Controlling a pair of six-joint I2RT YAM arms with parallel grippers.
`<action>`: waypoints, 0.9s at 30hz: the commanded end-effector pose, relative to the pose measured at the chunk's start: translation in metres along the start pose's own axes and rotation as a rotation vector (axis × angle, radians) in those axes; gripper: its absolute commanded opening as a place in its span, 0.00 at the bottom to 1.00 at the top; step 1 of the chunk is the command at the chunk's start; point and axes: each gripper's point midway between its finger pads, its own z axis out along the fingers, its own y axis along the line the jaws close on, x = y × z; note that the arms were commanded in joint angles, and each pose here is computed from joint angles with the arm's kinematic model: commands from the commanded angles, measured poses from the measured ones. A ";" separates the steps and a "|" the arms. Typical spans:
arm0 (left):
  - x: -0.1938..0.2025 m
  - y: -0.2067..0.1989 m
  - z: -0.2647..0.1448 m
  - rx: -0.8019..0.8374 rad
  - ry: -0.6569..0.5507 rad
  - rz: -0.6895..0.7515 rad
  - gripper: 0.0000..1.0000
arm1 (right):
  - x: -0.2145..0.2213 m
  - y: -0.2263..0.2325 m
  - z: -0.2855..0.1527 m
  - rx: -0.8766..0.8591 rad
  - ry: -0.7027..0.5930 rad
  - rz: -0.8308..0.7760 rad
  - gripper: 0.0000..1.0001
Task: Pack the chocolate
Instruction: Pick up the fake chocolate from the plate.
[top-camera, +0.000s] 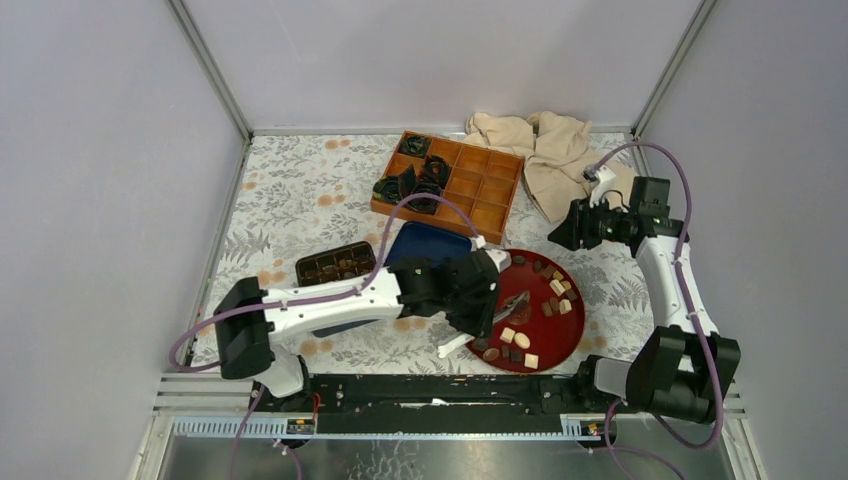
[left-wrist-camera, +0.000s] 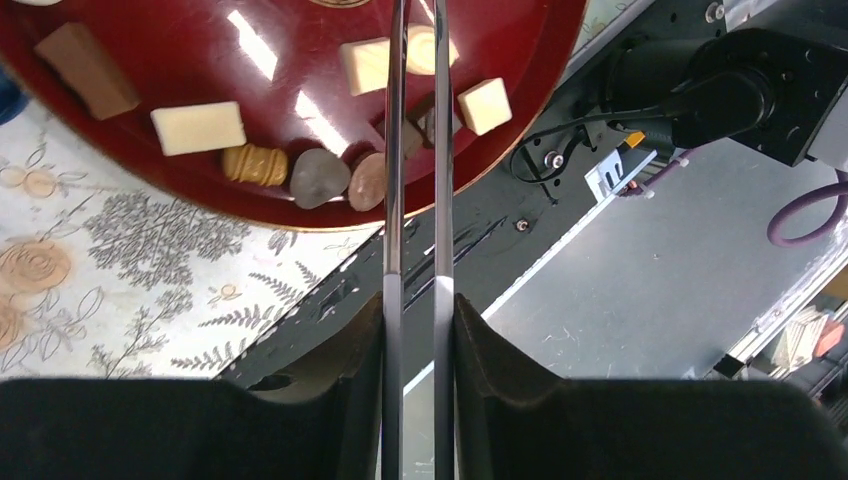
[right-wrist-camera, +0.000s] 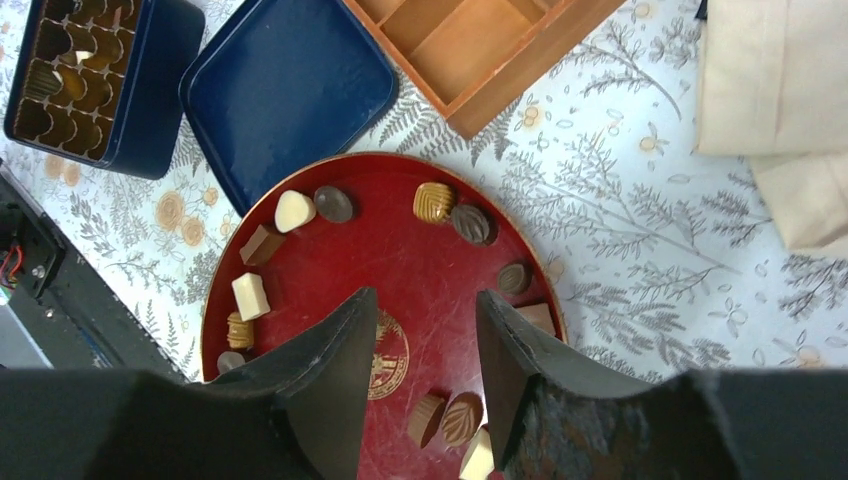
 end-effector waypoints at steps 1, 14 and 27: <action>-0.018 -0.030 0.004 0.080 -0.059 0.109 0.34 | -0.005 0.010 -0.014 -0.016 -0.060 -0.005 0.49; -0.031 -0.036 0.037 0.018 -0.025 0.172 0.42 | -0.001 0.003 -0.017 -0.006 -0.068 0.021 0.49; -0.037 -0.023 0.050 -0.159 0.013 0.048 0.44 | 0.000 0.005 -0.016 -0.025 -0.068 0.027 0.49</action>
